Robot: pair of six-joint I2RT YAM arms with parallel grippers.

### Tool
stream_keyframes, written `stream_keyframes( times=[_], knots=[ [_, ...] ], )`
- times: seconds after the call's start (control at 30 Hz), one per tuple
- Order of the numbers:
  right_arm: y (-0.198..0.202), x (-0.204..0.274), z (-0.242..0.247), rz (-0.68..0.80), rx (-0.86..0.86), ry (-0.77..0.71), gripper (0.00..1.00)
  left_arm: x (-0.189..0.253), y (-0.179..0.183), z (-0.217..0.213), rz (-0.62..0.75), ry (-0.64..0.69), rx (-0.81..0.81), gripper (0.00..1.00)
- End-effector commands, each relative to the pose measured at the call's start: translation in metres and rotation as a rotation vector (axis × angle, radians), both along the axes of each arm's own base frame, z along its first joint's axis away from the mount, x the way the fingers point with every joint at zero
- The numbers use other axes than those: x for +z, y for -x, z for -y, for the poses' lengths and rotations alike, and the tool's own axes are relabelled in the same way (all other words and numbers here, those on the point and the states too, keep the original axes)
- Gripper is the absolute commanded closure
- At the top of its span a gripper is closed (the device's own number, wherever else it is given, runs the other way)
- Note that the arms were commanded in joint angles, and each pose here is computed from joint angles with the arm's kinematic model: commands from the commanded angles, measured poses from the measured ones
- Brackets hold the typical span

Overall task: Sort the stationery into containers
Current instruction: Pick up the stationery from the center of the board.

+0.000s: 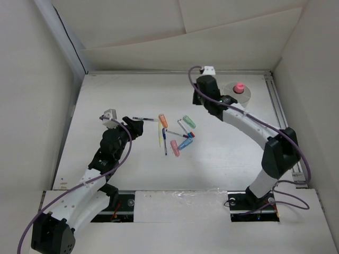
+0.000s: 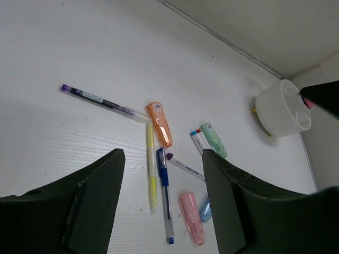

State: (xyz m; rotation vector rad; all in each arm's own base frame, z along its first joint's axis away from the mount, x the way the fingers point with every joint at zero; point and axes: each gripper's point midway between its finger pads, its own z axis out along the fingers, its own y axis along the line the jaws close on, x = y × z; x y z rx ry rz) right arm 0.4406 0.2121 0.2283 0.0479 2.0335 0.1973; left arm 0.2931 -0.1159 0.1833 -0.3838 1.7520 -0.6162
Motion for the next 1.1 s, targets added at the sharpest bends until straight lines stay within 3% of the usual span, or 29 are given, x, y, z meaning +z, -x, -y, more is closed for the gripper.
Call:
stream_keyframes(
  times=[0.0,0.13,0.17,0.27,0.77,1.07],
  knots=[
    [0.014,-0.057,-0.045,-0.109,0.162,0.048,1.00,0.030,-0.004,0.003,0.082,0.030,-0.003,0.43],
    [0.021,-0.098,-0.060,-0.192,0.205,0.120,0.92,0.028,-0.004,0.002,0.073,0.026,-0.003,0.43],
    [0.022,-0.112,-0.062,-0.220,0.221,0.136,0.78,0.028,-0.004,0.002,0.073,0.026,-0.003,0.43],
    [0.021,-0.133,-0.062,-0.265,0.226,0.170,0.56,0.028,-0.004,0.002,0.073,0.026,-0.003,0.43],
    [-0.001,-0.170,-0.040,-0.351,0.159,0.240,0.51,0.028,-0.004,0.002,0.073,0.026,-0.003,0.44],
    [-0.009,-0.179,-0.049,-0.384,0.212,0.213,0.49,0.031,-0.003,0.002,0.082,0.030,-0.003,0.44]
  ],
)
